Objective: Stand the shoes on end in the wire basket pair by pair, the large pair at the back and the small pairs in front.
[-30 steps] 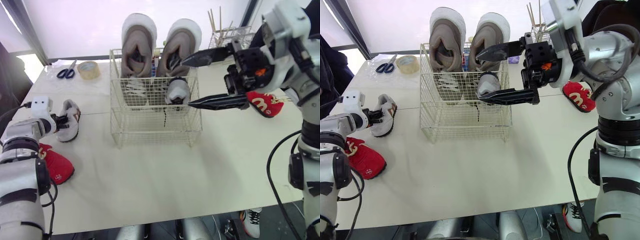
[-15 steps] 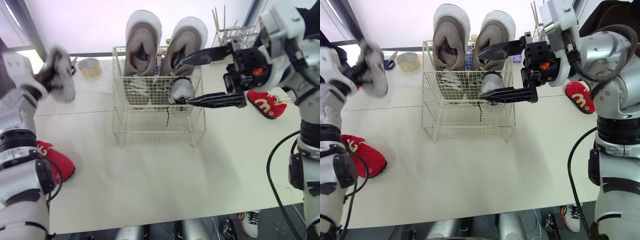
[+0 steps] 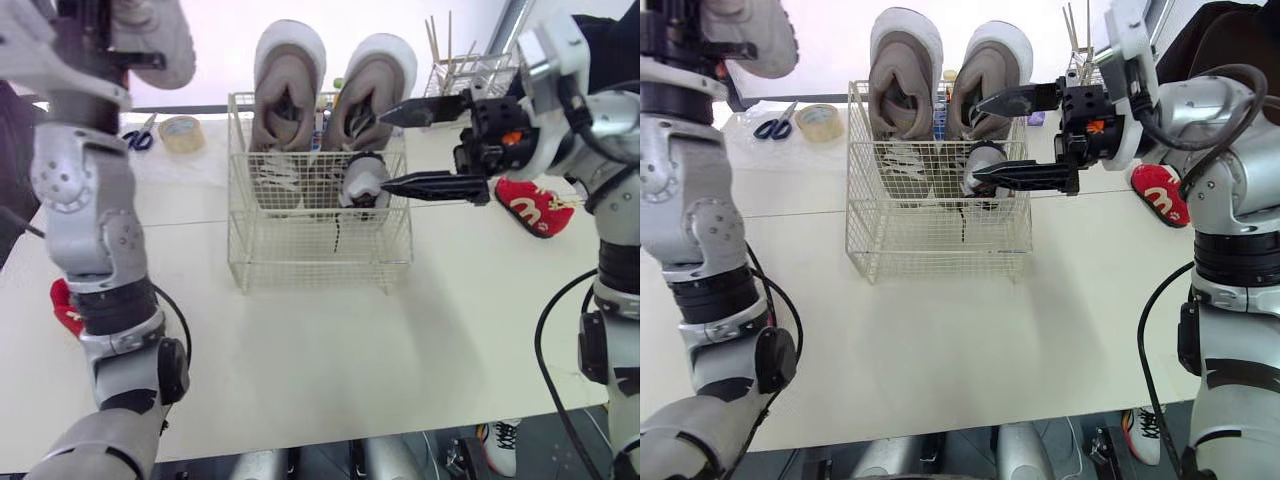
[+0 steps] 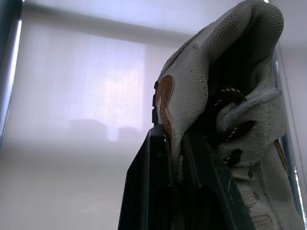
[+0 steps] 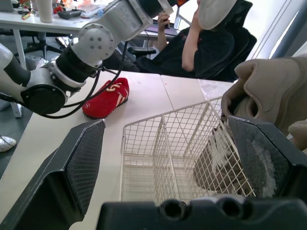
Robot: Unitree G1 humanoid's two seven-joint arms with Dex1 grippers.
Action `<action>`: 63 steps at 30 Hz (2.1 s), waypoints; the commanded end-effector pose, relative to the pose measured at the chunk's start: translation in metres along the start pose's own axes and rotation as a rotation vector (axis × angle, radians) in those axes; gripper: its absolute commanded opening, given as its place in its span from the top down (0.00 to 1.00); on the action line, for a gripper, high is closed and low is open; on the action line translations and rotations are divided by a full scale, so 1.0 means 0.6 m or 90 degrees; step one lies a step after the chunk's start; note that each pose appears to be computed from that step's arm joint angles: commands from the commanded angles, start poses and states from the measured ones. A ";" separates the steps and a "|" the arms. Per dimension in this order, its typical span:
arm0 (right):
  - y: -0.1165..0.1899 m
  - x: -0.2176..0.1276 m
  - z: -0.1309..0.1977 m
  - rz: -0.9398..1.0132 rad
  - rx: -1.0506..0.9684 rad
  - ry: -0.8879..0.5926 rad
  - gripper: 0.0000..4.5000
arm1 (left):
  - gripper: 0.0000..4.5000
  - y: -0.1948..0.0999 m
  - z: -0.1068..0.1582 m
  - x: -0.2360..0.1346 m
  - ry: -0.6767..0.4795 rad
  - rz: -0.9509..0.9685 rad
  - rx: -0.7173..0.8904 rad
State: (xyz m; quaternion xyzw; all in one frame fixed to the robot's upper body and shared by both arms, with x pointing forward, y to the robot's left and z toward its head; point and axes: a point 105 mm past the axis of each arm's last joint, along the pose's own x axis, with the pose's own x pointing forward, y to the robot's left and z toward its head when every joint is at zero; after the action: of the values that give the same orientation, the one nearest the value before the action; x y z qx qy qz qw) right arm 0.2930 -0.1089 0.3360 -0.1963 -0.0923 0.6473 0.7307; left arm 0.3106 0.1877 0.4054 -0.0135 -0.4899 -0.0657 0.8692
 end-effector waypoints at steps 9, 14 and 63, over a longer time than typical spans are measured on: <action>-0.005 0.028 0.028 0.039 -0.052 -0.022 0.00 | 0.99 -0.076 -0.016 -0.065 -0.032 -0.082 0.046; -0.001 0.018 0.025 0.046 -0.053 -0.008 0.00 | 0.99 -0.112 -0.064 -0.107 -0.021 -0.108 0.056; 0.007 0.015 0.033 0.027 -0.061 0.016 0.00 | 0.91 -0.136 -0.282 -0.280 0.225 -0.084 0.029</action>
State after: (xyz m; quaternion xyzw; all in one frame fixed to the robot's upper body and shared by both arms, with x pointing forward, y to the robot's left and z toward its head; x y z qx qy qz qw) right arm 0.2889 -0.0982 0.3419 -0.2285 -0.0849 0.6566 0.7137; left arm 0.3490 0.1006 0.2019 0.0544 -0.3960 -0.1229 0.9083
